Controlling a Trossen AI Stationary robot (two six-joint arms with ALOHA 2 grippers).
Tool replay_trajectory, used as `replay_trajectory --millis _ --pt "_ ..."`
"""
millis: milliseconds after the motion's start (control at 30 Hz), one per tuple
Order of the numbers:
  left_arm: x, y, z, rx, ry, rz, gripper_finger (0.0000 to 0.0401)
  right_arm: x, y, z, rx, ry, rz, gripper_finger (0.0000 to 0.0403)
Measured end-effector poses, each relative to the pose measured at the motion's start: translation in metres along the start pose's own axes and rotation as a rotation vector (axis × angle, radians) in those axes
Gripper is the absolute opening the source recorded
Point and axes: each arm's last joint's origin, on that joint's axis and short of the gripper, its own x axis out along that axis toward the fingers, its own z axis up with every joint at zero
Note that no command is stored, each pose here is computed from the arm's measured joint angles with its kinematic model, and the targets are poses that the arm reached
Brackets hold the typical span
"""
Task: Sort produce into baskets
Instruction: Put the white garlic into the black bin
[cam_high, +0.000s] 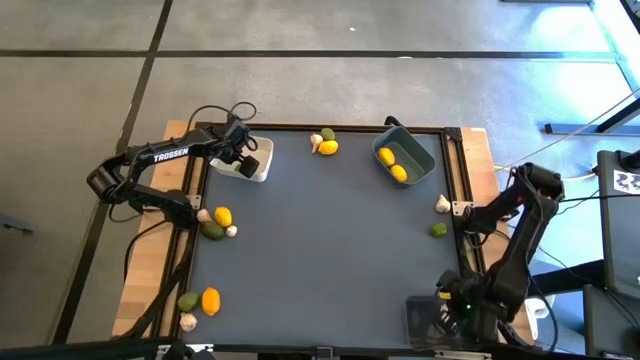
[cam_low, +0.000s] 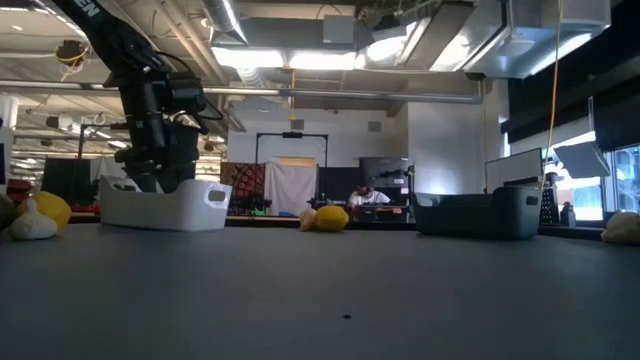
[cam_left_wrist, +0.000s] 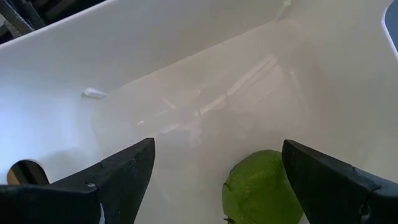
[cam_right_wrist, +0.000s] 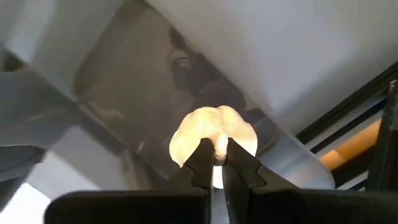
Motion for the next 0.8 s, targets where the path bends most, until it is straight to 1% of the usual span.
replay_trajectory --millis 200,433,633,700,800 --pt "0.0 0.0 0.0 0.0 -0.001 0.0 0.0347 0.015 0.0 -0.007 -0.024 -0.03 -0.07 0.0017" --pt "0.0 0.0 0.0 0.0 -0.001 0.0 0.0347 0.027 0.003 -0.007 -0.024 -0.063 -0.105 0.0017" --pt "0.0 0.0 0.001 -0.001 -0.006 -0.001 0.0347 0.029 0.003 -0.007 -0.025 -0.065 -0.111 0.0018" --pt "0.0 0.0 0.001 0.003 -0.007 0.0 0.0347 0.029 0.002 -0.007 -0.025 -0.066 -0.115 0.0028" --pt "0.0 0.0 0.0 0.003 -0.005 0.004 0.0347 0.028 0.001 -0.007 -0.025 -0.068 -0.132 0.0057"
